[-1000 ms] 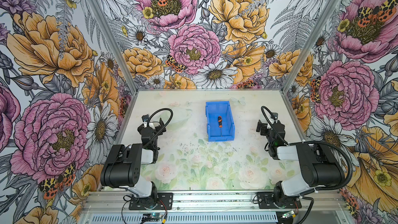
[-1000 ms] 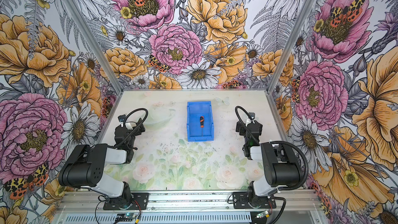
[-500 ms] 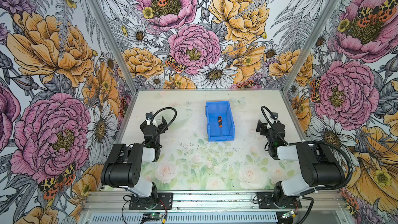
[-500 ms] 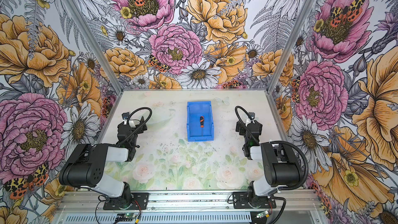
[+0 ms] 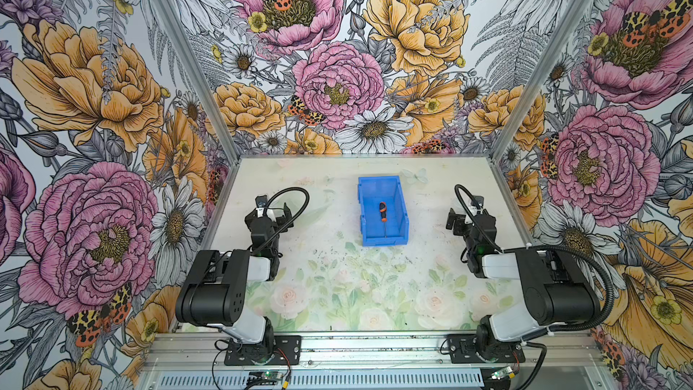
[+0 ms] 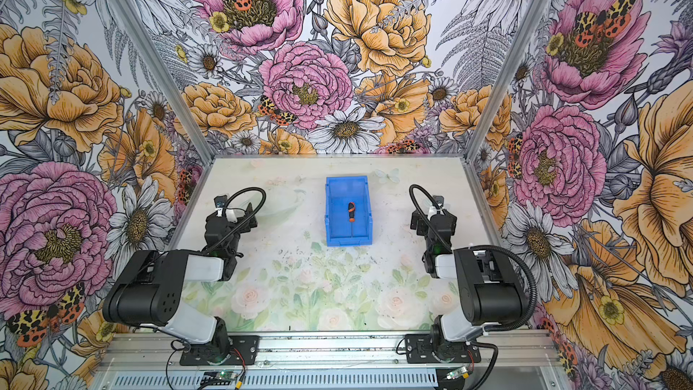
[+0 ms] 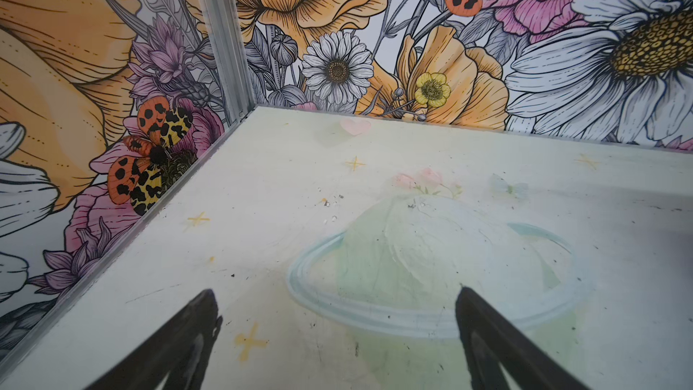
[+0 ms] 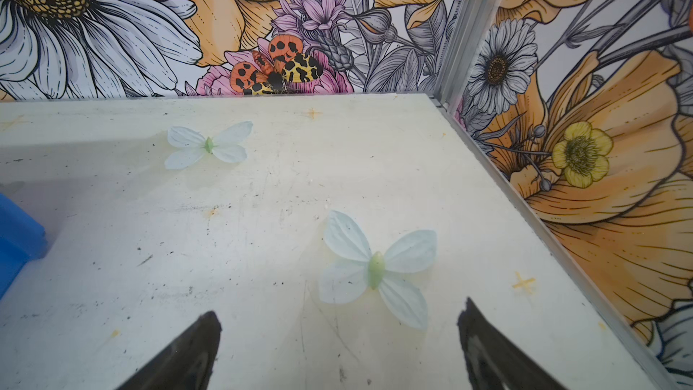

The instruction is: Put the screwdriver in the bin

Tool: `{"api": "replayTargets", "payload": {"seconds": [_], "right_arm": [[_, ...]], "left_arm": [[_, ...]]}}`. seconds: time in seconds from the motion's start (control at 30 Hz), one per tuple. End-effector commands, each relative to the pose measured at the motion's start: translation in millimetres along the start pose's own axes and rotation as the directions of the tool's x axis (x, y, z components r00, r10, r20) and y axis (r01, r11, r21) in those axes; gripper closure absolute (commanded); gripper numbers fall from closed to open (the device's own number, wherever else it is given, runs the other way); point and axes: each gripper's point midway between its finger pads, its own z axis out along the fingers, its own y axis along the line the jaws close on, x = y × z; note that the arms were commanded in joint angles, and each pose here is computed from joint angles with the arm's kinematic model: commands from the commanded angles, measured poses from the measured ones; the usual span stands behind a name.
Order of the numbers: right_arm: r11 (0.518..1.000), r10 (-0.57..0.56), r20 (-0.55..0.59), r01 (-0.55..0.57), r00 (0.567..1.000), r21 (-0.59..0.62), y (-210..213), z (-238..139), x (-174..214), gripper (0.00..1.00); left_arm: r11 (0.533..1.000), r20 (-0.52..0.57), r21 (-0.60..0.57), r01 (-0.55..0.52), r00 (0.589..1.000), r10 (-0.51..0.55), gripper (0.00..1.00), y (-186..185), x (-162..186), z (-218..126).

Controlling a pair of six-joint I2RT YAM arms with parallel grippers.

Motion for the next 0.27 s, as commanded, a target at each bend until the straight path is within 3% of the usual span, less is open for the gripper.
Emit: {"api": "replayTargets", "payload": {"seconds": [0.0, 0.23], "right_arm": [[1.000, 0.016, 0.058, -0.015, 0.998, -0.008, 0.7, 2.3, -18.3, 0.00], [1.000, 0.016, 0.057, -0.015, 0.998, -0.008, 0.5, 2.5, -17.8, 0.01]], "left_arm": [[0.999, 0.010, 0.037, -0.003, 1.000, 0.003, 0.01, -4.9, -5.9, 3.6], [0.999, 0.007, 0.039, -0.002, 1.000, 0.002, 0.01, -4.3, -5.3, 3.7]]}}
